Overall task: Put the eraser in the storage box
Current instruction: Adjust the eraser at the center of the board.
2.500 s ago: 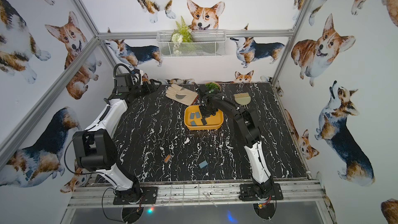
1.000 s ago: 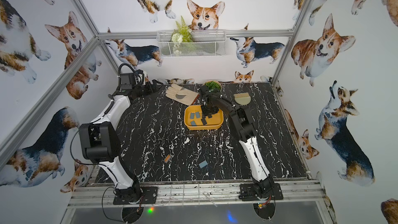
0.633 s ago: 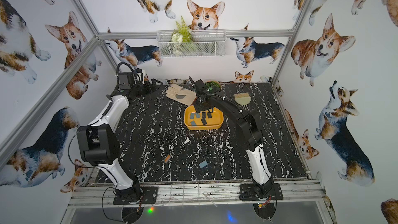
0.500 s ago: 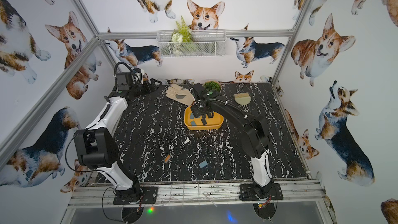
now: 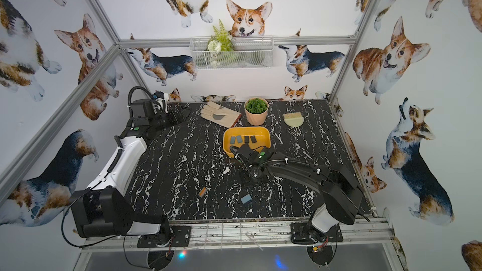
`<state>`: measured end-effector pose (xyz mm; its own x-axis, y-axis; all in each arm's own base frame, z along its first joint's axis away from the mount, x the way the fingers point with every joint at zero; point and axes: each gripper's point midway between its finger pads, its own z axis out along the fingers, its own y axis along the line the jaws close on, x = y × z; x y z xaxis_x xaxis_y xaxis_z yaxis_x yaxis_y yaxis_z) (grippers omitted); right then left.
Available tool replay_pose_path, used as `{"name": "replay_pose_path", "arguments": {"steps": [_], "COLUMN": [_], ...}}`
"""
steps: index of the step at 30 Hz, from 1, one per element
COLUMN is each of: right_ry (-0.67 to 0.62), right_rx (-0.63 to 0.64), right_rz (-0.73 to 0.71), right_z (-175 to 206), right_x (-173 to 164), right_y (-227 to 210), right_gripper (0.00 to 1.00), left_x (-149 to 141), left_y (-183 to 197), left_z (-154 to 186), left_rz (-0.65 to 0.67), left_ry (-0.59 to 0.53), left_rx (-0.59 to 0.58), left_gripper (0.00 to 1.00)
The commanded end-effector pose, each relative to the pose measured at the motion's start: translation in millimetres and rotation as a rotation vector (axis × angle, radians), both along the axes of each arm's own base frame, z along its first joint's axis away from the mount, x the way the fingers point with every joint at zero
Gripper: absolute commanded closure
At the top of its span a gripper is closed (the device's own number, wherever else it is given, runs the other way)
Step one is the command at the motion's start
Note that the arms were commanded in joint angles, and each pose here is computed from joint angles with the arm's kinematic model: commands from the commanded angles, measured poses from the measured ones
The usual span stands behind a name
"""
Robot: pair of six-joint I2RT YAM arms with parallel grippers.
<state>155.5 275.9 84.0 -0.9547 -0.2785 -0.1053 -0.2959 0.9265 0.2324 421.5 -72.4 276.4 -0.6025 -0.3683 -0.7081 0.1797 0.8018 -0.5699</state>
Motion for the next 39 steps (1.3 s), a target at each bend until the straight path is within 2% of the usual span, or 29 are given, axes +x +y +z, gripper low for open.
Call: {"name": "replay_pose_path", "arguments": {"steps": [1,8,24,30,39], "right_ry": [0.1,0.262,0.313,0.337,0.381], "right_rx": [0.095,0.114,0.018,-0.018,-0.067], "right_rz": [-0.069,-0.027,0.028,0.071,0.112], "right_z": [-4.0,-27.6,-36.5,-43.8,-48.2], "right_x": [-18.8,-48.4,-62.6,-62.1,-63.7], "right_y": [17.9,31.8,25.6,30.1,30.7], "right_gripper": [0.29,0.28,0.28,0.33,0.33], "left_x": [-10.7,-21.8,-29.8,-29.2,-29.5], "left_y": [0.5,-0.6,1.8,2.9,5.7], "left_z": [6.5,13.3,16.8,16.1,13.4], "left_rz": [0.007,0.002,0.01,0.015,0.024], "left_ry": [-0.038,-0.052,-0.064,-0.063,-0.054], "left_rx": [0.001,0.003,0.024,0.032,0.055], "left_gripper": [0.03,0.03,0.03,0.03,0.02]}}
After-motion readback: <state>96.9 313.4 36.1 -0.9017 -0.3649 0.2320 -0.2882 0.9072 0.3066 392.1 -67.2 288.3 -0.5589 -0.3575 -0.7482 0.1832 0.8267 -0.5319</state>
